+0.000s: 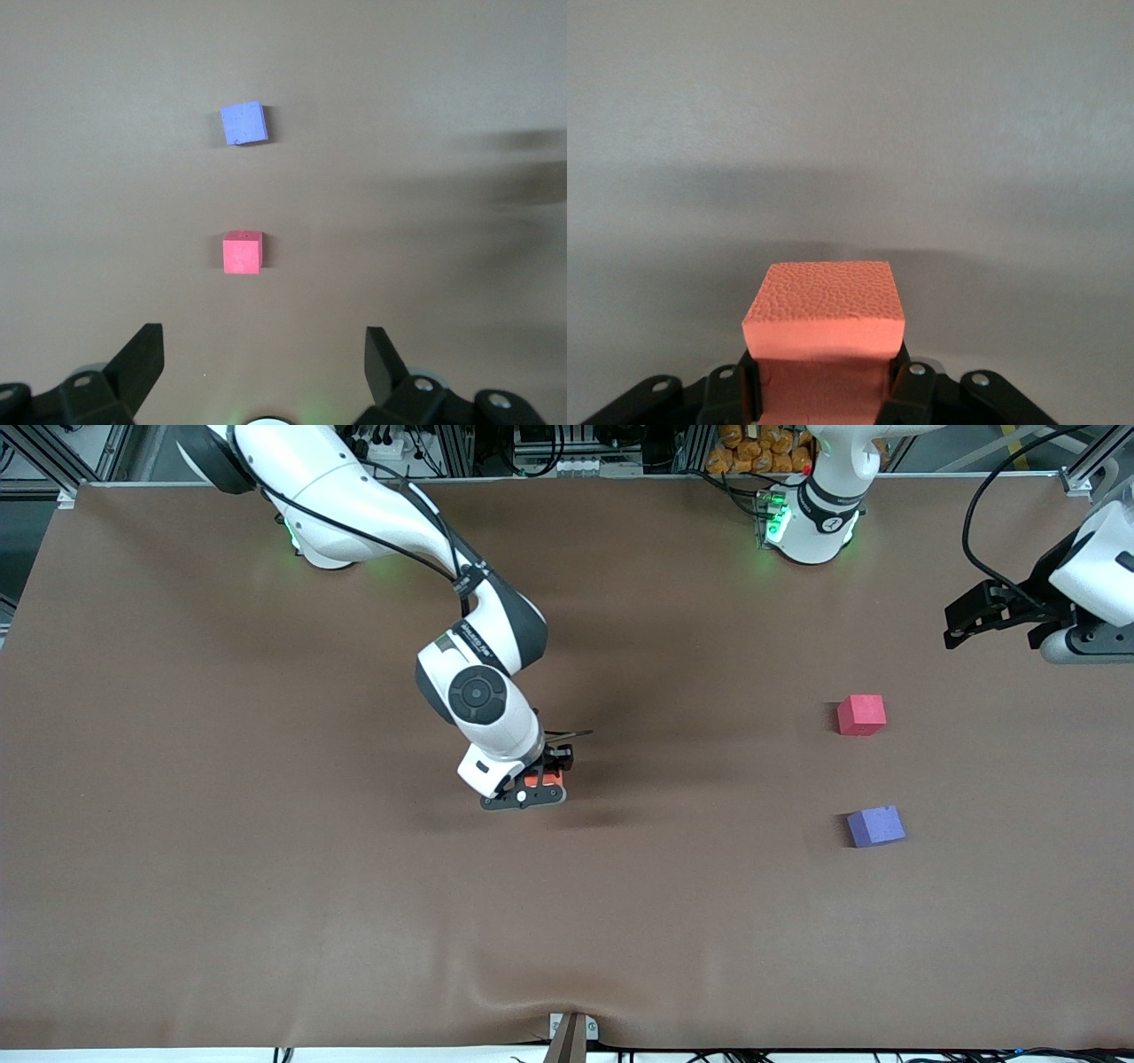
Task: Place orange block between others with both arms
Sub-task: 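Carry the orange cube with the right gripper toward the table middle, then set down the orange cube while the left gripper reaches toward it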
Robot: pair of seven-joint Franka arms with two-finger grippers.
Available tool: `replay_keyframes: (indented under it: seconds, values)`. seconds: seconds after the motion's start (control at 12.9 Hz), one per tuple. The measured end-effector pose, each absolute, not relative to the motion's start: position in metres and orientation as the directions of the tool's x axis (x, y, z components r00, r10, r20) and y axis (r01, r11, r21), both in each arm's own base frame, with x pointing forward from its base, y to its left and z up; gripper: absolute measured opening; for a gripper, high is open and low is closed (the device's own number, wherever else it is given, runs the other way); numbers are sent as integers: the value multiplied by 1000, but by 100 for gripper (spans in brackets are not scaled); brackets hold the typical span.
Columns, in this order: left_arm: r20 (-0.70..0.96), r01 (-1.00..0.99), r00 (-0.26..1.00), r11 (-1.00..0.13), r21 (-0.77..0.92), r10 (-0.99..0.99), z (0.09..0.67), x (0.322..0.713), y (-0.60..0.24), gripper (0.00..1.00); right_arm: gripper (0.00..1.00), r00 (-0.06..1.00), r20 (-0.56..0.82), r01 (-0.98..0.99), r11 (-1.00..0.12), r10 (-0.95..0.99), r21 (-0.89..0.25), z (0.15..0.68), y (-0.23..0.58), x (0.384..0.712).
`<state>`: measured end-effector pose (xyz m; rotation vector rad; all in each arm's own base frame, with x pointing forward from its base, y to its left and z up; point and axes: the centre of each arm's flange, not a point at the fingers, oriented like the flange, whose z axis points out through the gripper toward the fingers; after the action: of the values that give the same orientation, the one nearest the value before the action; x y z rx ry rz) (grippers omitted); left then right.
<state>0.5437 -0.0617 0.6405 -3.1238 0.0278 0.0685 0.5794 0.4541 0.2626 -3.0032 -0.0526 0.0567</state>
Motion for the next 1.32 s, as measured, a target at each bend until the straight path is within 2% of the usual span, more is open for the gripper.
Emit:
replay_keyframes:
  seconds: [0.54, 0.78, 0.85, 1.09, 1.17, 1.32]
  values:
    - [-49, -15, 999, -1000, -16, -14, 638, 545, -60, 100, 52, 996, -92, -17, -995, -7, -100, 219, 487, 553]
    - [-61, -16, 998, -1000, -3, -16, 632, 548, -62, 100, 52, 996, -90, -15, -997, -7, -81, 206, 490, 553]
    - [-70, -16, 997, -1000, 18, -18, 628, 550, -63, 100, 59, 997, -77, 0, -998, 6, -70, 207, 490, 553]
    - [-88, -27, 996, -998, 49, -31, 612, 559, -73, 100, 92, 999, -33, 32, -999, 33, -42, 213, 489, 558]
    - [-85, -35, 996, -998, 54, -40, 605, 565, -78, 100, 99, 999, -18, 28, -999, 29, -47, 220, 489, 564]
    - [-77, -68, 994, -995, 69, -74, 585, 578, -100, 100, 100, 1000, -5, 10, -999, 10, -44, 245, 479, 577]
